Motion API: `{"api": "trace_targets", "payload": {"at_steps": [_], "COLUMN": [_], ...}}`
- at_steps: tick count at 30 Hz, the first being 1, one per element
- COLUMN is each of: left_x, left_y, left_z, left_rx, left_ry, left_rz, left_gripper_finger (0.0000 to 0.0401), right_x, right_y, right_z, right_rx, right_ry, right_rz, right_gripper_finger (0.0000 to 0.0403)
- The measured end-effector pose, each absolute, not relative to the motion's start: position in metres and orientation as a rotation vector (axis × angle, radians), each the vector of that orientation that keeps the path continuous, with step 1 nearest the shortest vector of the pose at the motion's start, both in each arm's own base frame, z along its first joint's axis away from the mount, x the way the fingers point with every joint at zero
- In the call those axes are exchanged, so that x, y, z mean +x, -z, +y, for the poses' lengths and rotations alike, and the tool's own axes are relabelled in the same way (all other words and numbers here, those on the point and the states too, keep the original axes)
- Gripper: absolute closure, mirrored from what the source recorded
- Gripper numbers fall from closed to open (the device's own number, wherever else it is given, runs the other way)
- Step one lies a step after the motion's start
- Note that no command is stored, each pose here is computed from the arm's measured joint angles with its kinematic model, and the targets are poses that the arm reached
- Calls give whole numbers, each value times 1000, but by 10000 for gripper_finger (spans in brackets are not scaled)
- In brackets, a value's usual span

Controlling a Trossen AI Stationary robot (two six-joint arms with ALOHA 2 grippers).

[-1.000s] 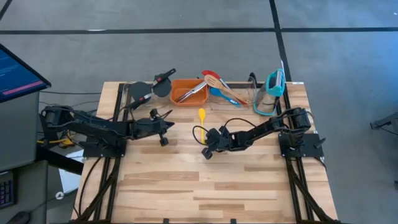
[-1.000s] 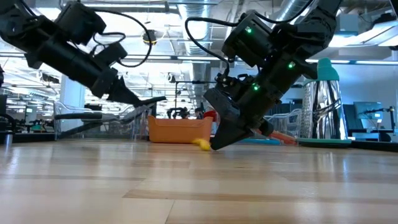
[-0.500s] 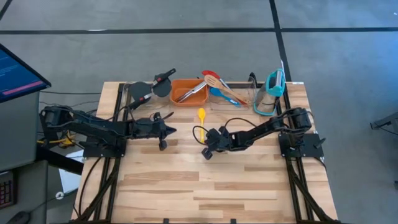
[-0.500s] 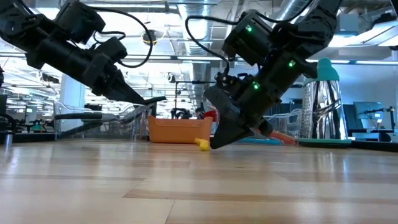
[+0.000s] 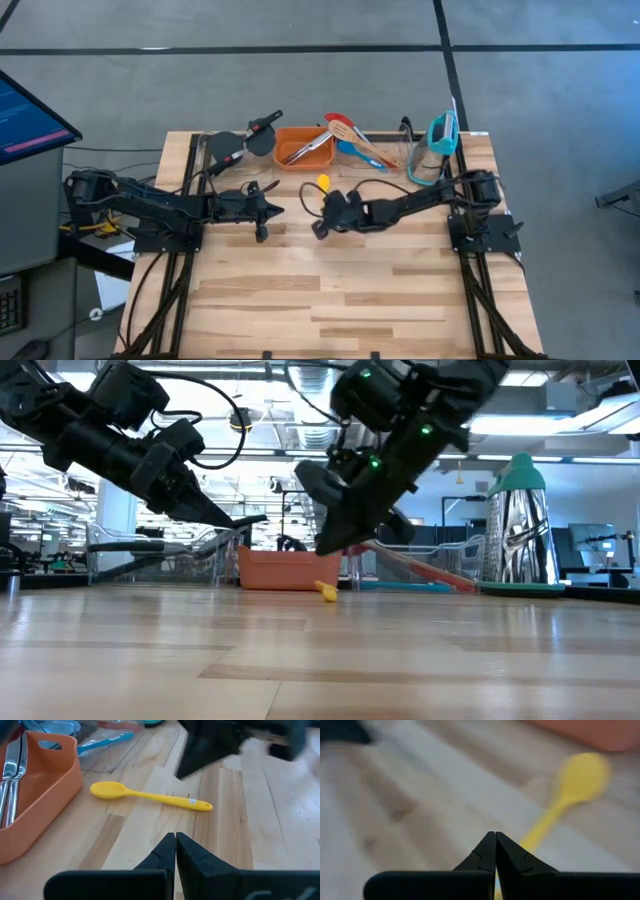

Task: Pick & Place Kitchen Items
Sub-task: Put the yellow serving spoon into the right transparent bin

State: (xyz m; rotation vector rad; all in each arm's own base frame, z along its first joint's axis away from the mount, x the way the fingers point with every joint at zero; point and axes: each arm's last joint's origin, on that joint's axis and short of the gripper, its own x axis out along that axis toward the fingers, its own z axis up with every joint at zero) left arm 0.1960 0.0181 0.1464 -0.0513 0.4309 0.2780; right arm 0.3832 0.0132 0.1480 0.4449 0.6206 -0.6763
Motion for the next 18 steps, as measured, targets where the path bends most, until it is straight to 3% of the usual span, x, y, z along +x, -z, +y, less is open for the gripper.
{"api": "trace_targets", "payload": {"at_steps": [5,18], "left_x": [196,196], "left_y": [-146,-145], "left_z": [18,18], "left_rx": [-51,-48], "left_ry": [-280,-286], "left_rz": [431,442], "left_gripper_finger": [398,398], "right_x": [389,398], "right_y": [-164,-167], "right_z": [0,-7], "right_rx": [464,371], "right_ry": [820,727], "right_rz": [672,674], "right_gripper_finger": [403,403]}}
